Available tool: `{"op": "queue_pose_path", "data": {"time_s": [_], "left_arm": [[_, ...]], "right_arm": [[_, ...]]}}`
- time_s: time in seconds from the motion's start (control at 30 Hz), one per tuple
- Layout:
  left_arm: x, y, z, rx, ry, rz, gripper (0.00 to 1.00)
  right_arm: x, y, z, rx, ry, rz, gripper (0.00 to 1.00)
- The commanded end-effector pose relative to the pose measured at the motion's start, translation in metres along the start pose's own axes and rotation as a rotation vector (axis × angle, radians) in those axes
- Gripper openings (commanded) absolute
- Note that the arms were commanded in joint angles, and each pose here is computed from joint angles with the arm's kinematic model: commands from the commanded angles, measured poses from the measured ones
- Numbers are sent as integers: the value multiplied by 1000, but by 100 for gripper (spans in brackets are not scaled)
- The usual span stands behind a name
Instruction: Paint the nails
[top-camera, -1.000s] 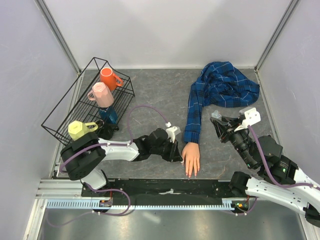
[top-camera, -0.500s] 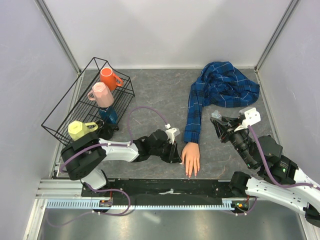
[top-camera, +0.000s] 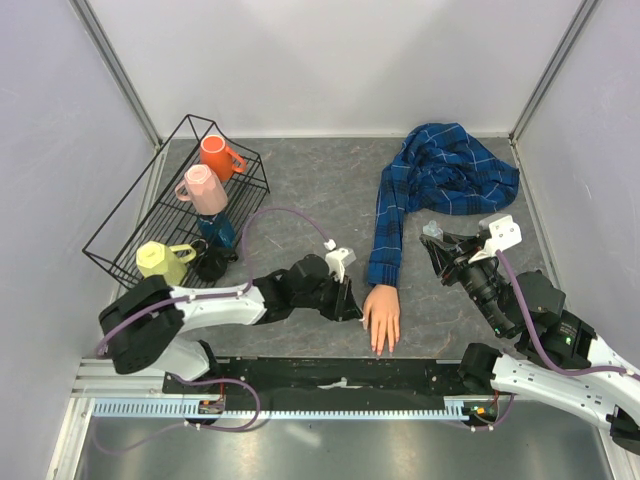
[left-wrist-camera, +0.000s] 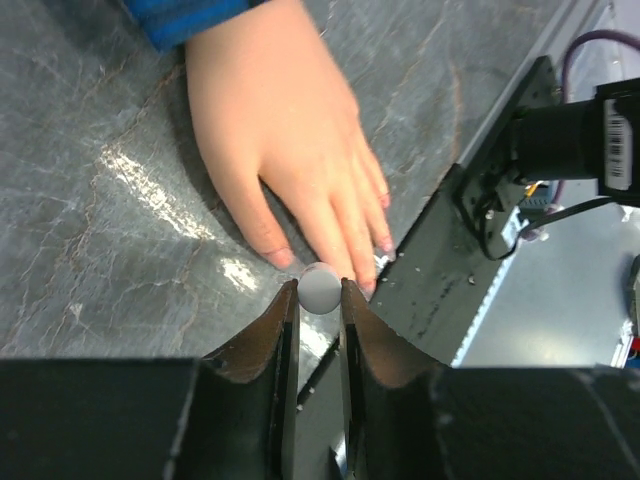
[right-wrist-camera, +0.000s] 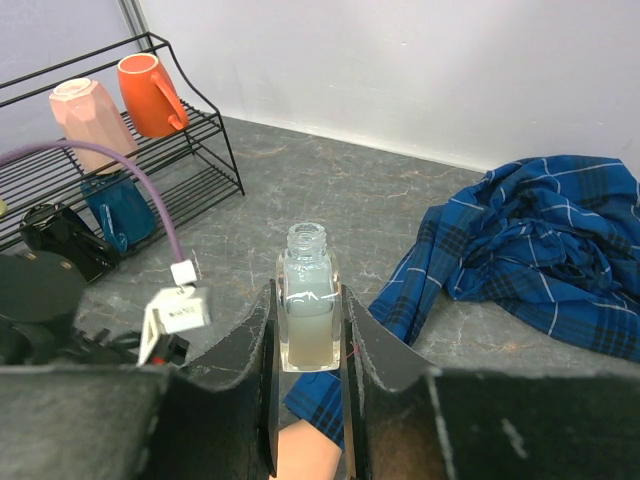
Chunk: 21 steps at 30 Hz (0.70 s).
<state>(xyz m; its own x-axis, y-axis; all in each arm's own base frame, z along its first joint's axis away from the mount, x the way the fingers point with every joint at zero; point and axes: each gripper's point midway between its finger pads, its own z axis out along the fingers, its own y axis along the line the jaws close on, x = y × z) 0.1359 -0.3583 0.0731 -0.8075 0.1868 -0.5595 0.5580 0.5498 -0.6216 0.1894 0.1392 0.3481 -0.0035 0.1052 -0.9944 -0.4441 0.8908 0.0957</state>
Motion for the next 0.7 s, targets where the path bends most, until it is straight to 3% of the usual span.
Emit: {"op": "queue_pose_path", "data": {"time_s": [0.0, 0.37, 0.5, 0.67], "left_arm": [[-38, -27, -26, 19, -111, 69, 2], [-119, -94, -140, 79, -368, 220, 2], [-151, -147, -191, 200, -439, 313, 2], [-178, -197, -238, 301, -504, 405, 2]], "right_arm": [[-2, 4, 3, -8, -8, 13, 0], [11, 39, 15, -157, 55, -26, 0], [16, 87, 11, -407, 85, -39, 0], [14, 123, 10, -588, 116, -65, 0]]}}
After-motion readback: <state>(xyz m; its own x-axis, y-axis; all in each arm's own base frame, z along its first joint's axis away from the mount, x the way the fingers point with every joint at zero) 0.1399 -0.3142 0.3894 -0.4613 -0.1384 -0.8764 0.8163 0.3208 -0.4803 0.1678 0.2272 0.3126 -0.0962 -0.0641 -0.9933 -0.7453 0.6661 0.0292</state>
